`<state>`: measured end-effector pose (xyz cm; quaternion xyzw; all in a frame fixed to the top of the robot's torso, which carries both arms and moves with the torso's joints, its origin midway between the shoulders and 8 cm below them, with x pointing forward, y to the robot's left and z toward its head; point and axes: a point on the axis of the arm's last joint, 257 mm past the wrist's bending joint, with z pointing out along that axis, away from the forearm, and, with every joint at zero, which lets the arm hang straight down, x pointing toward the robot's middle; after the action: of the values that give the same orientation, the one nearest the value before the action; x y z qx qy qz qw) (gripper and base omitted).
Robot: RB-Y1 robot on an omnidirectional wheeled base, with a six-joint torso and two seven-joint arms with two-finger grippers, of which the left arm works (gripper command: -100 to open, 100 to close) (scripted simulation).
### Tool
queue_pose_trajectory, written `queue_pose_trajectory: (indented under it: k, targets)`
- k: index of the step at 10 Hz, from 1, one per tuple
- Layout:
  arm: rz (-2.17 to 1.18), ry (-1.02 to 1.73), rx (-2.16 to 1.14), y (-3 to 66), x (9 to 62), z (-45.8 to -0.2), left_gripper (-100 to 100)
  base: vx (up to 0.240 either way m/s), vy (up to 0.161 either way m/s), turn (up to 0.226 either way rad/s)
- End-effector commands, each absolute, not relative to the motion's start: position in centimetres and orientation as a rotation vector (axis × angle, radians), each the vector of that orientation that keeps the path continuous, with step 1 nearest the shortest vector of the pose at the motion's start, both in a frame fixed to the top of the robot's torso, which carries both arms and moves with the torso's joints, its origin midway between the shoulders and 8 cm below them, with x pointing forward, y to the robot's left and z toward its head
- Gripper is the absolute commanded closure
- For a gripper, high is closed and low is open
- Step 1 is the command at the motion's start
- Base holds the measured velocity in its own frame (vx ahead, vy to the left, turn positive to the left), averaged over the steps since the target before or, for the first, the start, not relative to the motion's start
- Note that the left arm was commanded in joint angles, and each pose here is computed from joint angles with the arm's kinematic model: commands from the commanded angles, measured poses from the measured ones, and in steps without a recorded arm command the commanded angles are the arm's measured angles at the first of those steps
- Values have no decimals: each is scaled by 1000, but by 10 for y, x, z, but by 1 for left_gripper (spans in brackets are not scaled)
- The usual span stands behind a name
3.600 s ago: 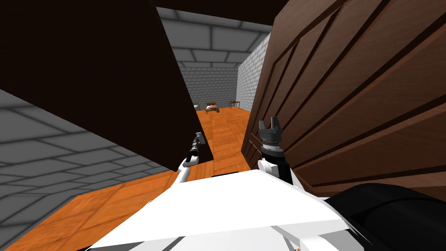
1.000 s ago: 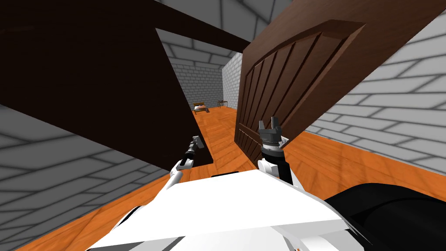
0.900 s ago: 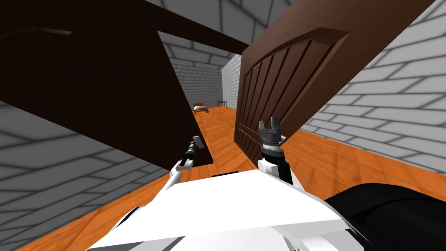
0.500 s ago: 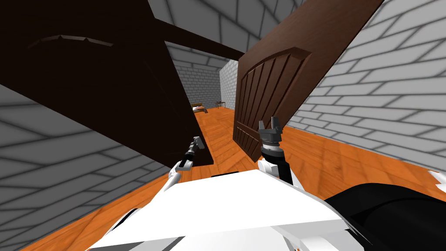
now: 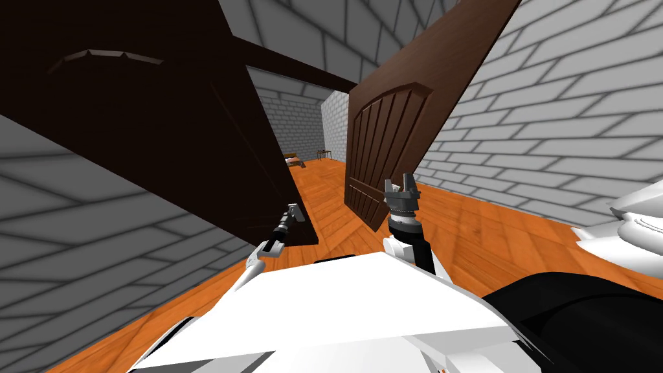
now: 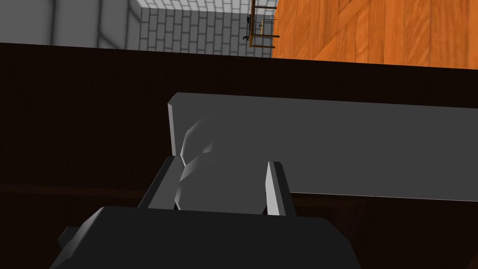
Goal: Pull the door open
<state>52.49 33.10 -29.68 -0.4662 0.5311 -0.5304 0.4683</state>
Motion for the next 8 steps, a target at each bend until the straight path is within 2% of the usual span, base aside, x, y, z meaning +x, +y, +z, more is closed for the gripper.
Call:
queue_pose_trajectory:
  k: [1, 3, 8]
  targets:
    - [-1317, 1319, -1132, 329, 519, -296, 100, -201, 107, -87]
    - [-1339, 1339, -1119, 325, 512, -296, 100, -215, 98, -74]
    - [-1374, 1377, -1086, 325, 494, -297, 100, -154, 88, -84]
